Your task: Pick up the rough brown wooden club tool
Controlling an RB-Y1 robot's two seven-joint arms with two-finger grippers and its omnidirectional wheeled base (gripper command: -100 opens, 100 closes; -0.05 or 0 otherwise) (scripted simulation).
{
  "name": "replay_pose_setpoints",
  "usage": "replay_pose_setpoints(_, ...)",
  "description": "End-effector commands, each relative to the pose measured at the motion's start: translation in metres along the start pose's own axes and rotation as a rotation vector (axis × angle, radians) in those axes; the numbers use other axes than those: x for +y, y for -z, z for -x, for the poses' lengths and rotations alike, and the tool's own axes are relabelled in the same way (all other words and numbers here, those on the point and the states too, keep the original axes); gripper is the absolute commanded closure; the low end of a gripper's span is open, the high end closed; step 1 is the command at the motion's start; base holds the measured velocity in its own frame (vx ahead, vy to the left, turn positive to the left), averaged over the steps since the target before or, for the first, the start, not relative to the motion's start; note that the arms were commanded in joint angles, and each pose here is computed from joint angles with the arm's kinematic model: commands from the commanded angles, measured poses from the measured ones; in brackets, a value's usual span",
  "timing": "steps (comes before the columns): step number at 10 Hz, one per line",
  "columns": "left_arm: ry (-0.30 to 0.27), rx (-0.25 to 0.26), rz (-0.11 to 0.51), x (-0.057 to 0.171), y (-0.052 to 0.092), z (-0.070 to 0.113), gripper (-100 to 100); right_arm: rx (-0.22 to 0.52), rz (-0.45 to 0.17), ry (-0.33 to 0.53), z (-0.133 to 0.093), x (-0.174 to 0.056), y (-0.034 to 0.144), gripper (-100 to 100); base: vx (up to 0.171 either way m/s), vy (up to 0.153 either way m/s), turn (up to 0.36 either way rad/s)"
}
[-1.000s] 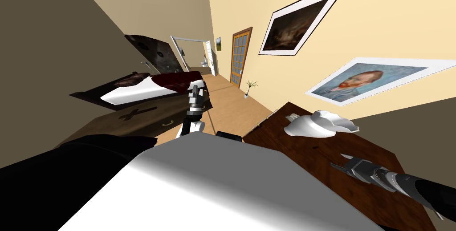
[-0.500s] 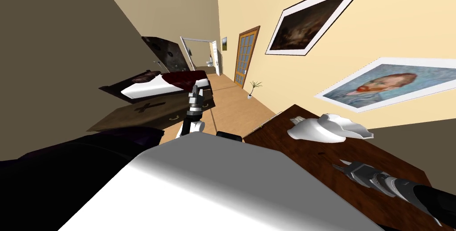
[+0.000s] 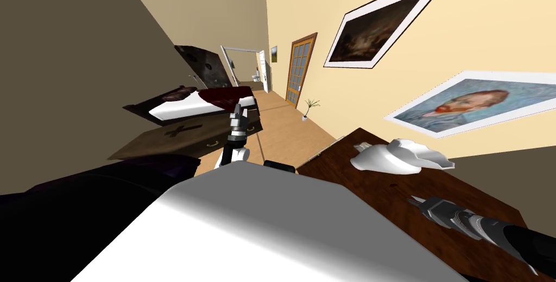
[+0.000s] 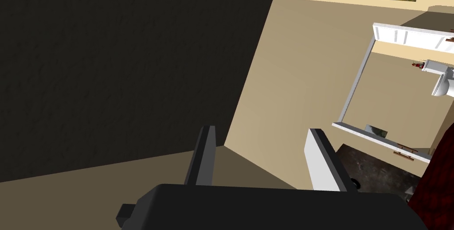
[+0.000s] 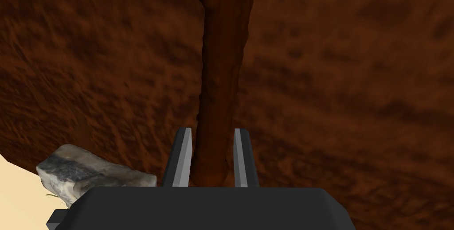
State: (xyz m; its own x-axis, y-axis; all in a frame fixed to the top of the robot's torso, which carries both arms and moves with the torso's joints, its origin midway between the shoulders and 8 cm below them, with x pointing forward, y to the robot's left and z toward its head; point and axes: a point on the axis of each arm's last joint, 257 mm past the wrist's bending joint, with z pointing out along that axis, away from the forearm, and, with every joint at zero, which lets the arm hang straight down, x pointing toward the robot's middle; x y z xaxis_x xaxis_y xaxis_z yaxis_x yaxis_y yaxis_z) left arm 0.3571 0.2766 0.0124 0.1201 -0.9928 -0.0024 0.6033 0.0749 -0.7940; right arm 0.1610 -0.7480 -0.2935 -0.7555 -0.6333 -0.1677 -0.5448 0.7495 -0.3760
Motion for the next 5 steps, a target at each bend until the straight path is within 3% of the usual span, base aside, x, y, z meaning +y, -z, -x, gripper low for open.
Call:
replay_pose_setpoints(1,0.0,0.0,0.0,0.0,0.0,0.0,0,0.015,-0.006,-0.035,-0.01,0.003,-0.005,100,-0.033,-0.013,0.118)
replay_pose_setpoints(4,0.0,0.0,0.0,0.0,0.0,0.0,0,-0.017,0.009,0.041,0.014,-0.009,0.007,100,0.058,0.011,-0.258)
replay_pose_setpoints(5,0.0,0.0,0.0,0.0,0.0,0.0,0,-0.01,0.005,0.025,0.009,-0.007,0.005,100,0.041,0.014,-0.076)
